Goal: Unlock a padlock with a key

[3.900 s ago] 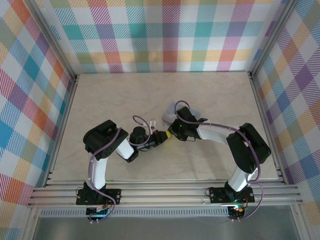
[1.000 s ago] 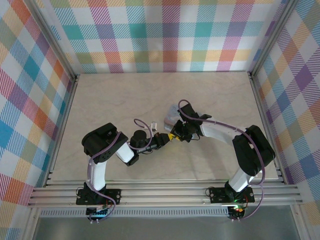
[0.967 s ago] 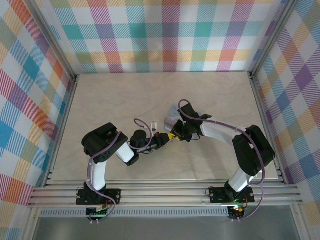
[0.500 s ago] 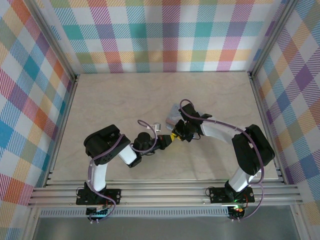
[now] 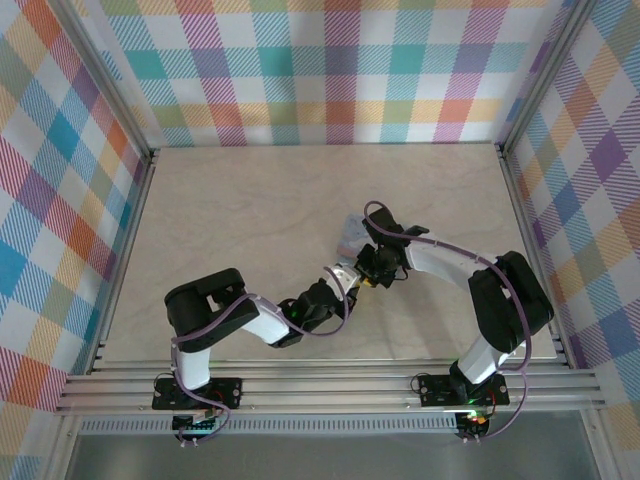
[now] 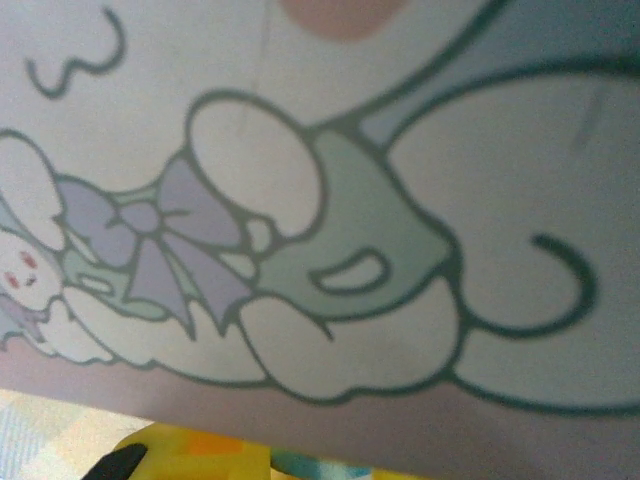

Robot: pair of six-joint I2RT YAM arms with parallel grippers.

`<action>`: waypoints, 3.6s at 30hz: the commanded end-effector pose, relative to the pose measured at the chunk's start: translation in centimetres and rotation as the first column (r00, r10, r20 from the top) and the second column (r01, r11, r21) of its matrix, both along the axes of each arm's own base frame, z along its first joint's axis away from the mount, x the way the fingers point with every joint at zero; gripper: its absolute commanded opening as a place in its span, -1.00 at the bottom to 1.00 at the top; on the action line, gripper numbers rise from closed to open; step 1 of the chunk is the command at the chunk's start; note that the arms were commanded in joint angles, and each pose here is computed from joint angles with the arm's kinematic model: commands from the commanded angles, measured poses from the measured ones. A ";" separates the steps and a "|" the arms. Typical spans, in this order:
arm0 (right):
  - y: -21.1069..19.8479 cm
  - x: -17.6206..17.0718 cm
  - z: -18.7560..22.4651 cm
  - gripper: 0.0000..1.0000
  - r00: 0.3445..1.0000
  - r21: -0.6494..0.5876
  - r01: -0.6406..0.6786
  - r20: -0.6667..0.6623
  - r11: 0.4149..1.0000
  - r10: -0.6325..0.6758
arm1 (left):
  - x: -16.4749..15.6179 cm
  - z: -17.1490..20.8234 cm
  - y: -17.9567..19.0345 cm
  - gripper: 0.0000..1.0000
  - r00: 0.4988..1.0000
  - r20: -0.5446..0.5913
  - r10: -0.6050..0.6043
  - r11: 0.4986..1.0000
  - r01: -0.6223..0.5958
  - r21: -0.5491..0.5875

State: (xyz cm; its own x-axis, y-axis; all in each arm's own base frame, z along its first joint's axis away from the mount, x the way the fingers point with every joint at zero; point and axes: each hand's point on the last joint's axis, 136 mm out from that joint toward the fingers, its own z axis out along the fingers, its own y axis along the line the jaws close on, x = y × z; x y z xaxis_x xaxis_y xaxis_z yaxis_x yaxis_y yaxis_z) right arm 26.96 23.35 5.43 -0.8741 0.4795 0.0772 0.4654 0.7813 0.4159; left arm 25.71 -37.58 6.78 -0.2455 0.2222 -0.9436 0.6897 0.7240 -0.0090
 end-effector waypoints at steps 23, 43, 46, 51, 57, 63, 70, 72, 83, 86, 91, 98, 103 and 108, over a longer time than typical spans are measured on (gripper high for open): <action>-0.5 -2.3 3.0 0.07 0.998 0.070 -0.001 0.060 0.998 -0.003 | 2.5 -0.6 2.9 -1.00 0.888 -0.458 -0.046 0.897 -0.165 -0.410; -0.1 -0.7 2.7 -0.01 0.980 0.138 0.036 0.188 0.990 -0.062 | 3.8 -0.2 2.9 -1.00 0.725 -0.674 -0.145 0.797 -0.318 -0.513; 0.3 -0.2 2.6 -0.03 0.977 0.170 0.059 0.191 0.984 -0.092 | 3.9 -0.2 2.7 -1.00 0.694 -0.701 -0.163 0.771 -0.354 -0.530; 0.5 0.1 2.3 -0.02 0.973 0.202 0.100 0.185 0.974 -0.138 | 4.1 -0.2 2.3 -1.00 0.644 -0.734 -0.214 0.706 -0.418 -0.572; 0.4 -0.1 1.2 -0.02 0.971 0.216 0.138 0.163 0.967 -0.175 | 4.2 -0.1 2.1 -1.00 0.607 -0.754 -0.251 0.665 -0.458 -0.590; 0.5 0.2 0.4 -0.04 0.967 0.226 0.160 0.158 0.961 -0.198 | 4.2 0.8 2.0 -1.00 0.595 -0.754 -0.279 0.638 -0.472 -0.608; 0.5 1.0 0.3 -0.04 0.955 0.246 0.166 0.202 0.955 -0.218 | 4.1 1.4 1.9 -1.00 0.589 -0.752 -0.294 0.633 -0.470 -0.615; 0.6 1.2 0.4 -0.04 0.953 0.252 0.164 0.211 0.954 -0.220 | 4.1 1.5 1.8 -1.00 0.587 -0.751 -0.301 0.629 -0.470 -0.619; 1.6 1.9 0.5 -0.15 0.949 0.291 0.147 0.226 0.945 -0.217 | 4.1 2.1 1.7 -1.00 0.580 -0.748 -0.324 0.607 -0.479 -0.634; 1.8 2.0 0.6 -0.34 0.948 0.299 0.142 0.234 0.944 -0.217 | 4.1 2.1 1.7 -1.00 0.578 -0.747 -0.329 0.601 -0.483 -0.637; 1.9 2.1 0.7 -0.56 0.945 0.305 0.138 0.243 0.942 -0.217 | 4.2 2.4 1.6 -1.00 0.577 -0.744 -0.337 0.593 -0.483 -0.644; 1.4 1.5 0.1 -0.14 0.946 0.285 0.153 0.233 0.946 -0.224 | 4.2 2.7 1.6 -1.00 0.573 -0.741 -0.350 0.580 -0.489 -0.652; 1.3 1.6 -0.3 0.00 0.939 0.299 0.162 0.247 0.940 -0.240 | 4.1 3.0 1.7 -1.00 0.565 -0.741 -0.362 0.565 -0.499 -0.657; 2.2 2.7 0.8 -0.14 0.919 0.347 0.143 0.300 0.927 -0.254 | 4.0 3.3 1.8 -1.00 0.564 -0.740 -0.368 0.559 -0.502 -0.660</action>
